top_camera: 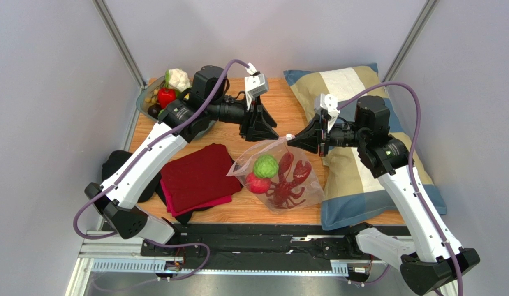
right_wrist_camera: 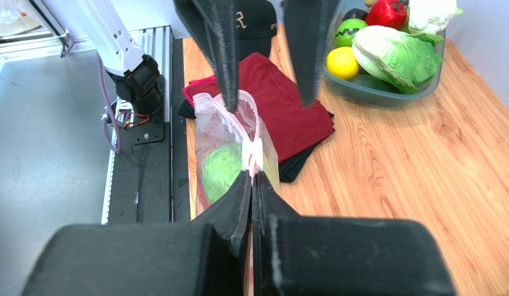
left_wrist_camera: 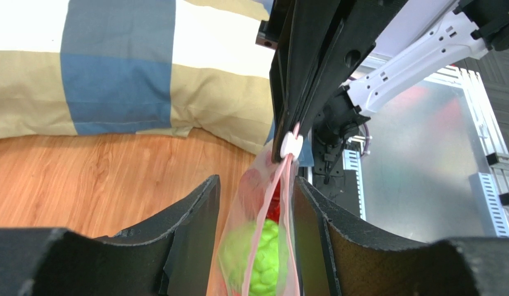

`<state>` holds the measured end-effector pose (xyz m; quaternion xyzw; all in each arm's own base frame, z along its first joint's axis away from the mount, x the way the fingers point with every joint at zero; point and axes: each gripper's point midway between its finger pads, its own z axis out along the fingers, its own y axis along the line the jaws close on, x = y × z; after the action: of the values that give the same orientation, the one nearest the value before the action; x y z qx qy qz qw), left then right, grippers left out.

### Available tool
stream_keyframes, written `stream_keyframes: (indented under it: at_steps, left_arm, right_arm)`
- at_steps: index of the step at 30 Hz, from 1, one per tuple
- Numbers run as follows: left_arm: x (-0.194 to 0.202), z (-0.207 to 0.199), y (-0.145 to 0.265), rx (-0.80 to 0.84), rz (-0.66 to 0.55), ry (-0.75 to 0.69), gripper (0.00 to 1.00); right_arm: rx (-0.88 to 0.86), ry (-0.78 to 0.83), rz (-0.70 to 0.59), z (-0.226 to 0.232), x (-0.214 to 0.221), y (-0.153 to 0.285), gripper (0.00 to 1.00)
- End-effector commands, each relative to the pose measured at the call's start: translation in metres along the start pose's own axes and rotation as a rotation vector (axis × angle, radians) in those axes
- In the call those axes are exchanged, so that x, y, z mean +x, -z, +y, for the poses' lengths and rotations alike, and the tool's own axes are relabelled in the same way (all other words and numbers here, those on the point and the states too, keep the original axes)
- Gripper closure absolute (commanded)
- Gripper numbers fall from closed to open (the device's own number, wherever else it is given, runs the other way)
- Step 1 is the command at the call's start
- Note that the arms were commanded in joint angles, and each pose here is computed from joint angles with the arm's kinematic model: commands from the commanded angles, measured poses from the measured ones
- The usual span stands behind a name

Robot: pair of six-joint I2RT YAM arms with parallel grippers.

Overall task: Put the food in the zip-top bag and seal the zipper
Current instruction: Zip the zipper food storage bag at the center of the board.

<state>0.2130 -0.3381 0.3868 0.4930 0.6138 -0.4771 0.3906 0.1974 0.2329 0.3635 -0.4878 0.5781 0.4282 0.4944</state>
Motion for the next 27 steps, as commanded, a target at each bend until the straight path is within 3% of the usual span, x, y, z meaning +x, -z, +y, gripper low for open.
stream_keyframes:
  at_steps: [1,21,24,27]
  left_arm:
    - [-0.019,-0.005,-0.011,0.047,-0.045,-0.019,0.44]
    - [-0.011,-0.03,-0.017,0.152,-0.022,-0.022,0.35]
    - [-0.021,-0.027,-0.02,0.14,-0.05,-0.041,0.45]
    - [-0.025,-0.024,-0.025,0.141,-0.052,-0.038,0.47]
  right_arm:
    - [-0.034,0.092,-0.029,0.009,-0.017,0.001,1.0]
    - [-0.028,0.087,-0.019,0.007,-0.015,0.0,1.0]
    - [-0.032,0.085,-0.02,0.007,-0.014,-0.001,1.0]
    - [-0.035,0.086,-0.021,0.007,-0.016,-0.002,1.0]
